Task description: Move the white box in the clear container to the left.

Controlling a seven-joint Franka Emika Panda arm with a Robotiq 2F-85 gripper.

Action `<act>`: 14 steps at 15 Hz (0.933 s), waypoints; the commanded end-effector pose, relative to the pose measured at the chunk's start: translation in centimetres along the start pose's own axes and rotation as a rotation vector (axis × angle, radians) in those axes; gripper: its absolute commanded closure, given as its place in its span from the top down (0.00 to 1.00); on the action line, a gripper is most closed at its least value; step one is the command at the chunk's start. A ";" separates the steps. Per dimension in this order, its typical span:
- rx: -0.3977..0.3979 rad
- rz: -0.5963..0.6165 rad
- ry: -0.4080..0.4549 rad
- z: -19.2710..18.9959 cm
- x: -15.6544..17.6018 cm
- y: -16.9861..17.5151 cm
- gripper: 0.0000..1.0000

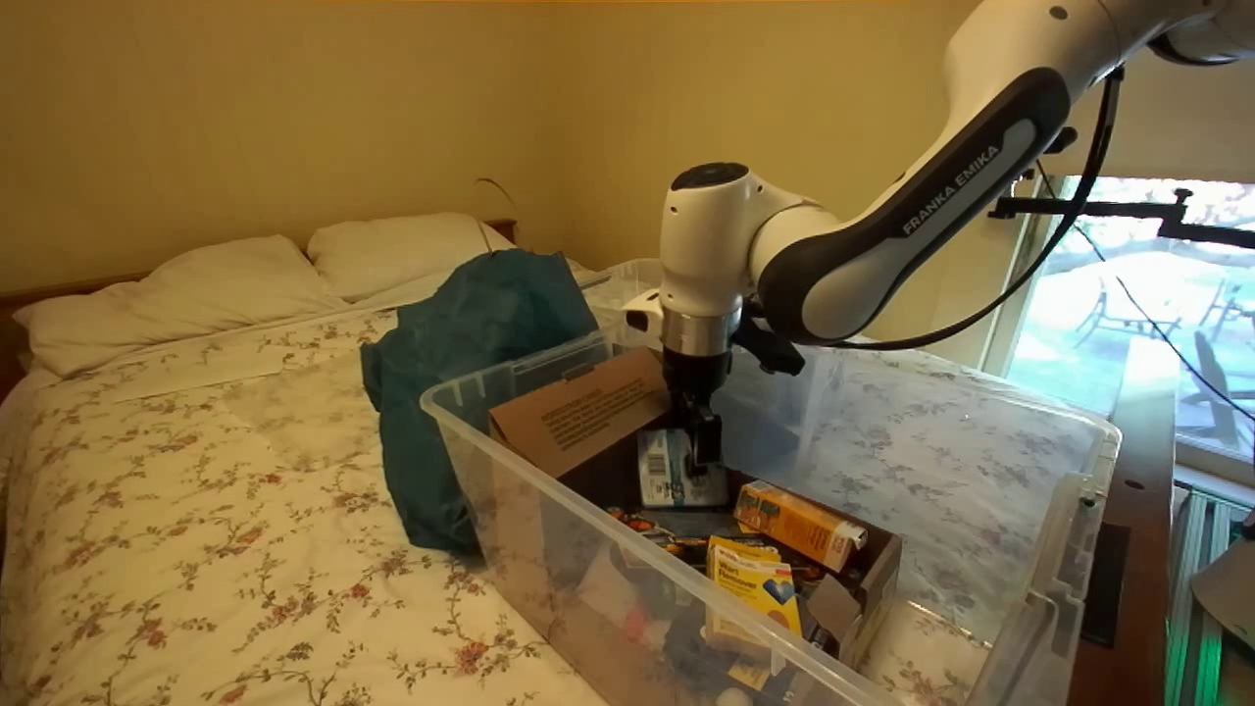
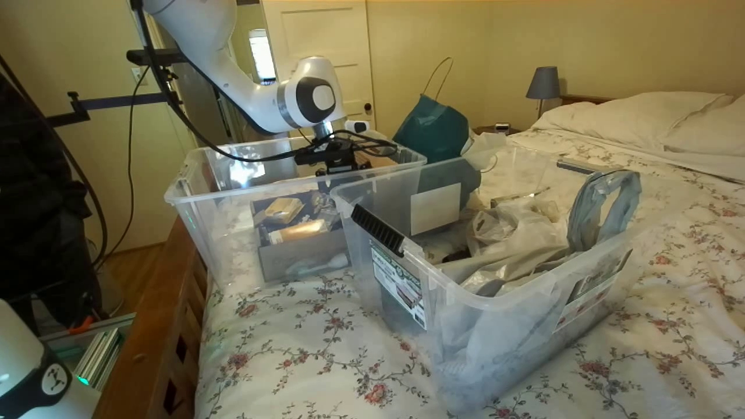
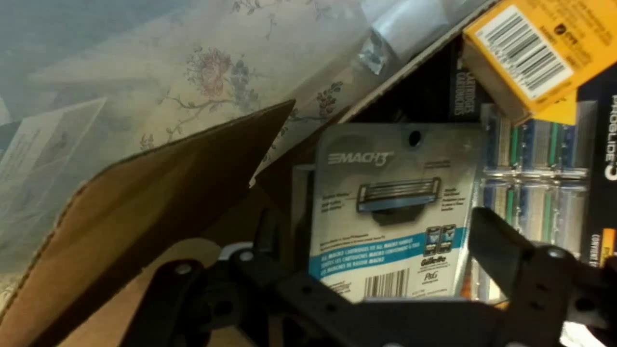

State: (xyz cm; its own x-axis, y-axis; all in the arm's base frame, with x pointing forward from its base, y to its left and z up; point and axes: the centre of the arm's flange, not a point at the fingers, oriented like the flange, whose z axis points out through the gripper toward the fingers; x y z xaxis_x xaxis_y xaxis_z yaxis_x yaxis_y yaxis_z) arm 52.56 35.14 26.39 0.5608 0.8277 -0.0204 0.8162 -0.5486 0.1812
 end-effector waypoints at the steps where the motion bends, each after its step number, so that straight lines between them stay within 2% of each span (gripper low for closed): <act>1: 0.025 0.034 -0.026 0.0 0.4 0.3 1.00; 2: 0.029 0.036 -0.032 0.1 0.4 0.3 0.75; 3: 0.035 0.033 -0.032 0.2 0.4 0.3 0.74; 9: 0.029 0.044 -0.031 -0.1 0.0 0.6 0.32; 12: 0.020 0.059 -0.010 -1.8 -0.9 0.7 0.09; 14: 0.024 0.080 0.014 -3.1 -1.9 0.8 0.01</act>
State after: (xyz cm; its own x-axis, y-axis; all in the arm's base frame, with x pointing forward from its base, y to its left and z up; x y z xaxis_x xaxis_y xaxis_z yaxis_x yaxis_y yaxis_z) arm 53.00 34.45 27.30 0.5932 0.8047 -0.0234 0.7947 -0.5807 0.1767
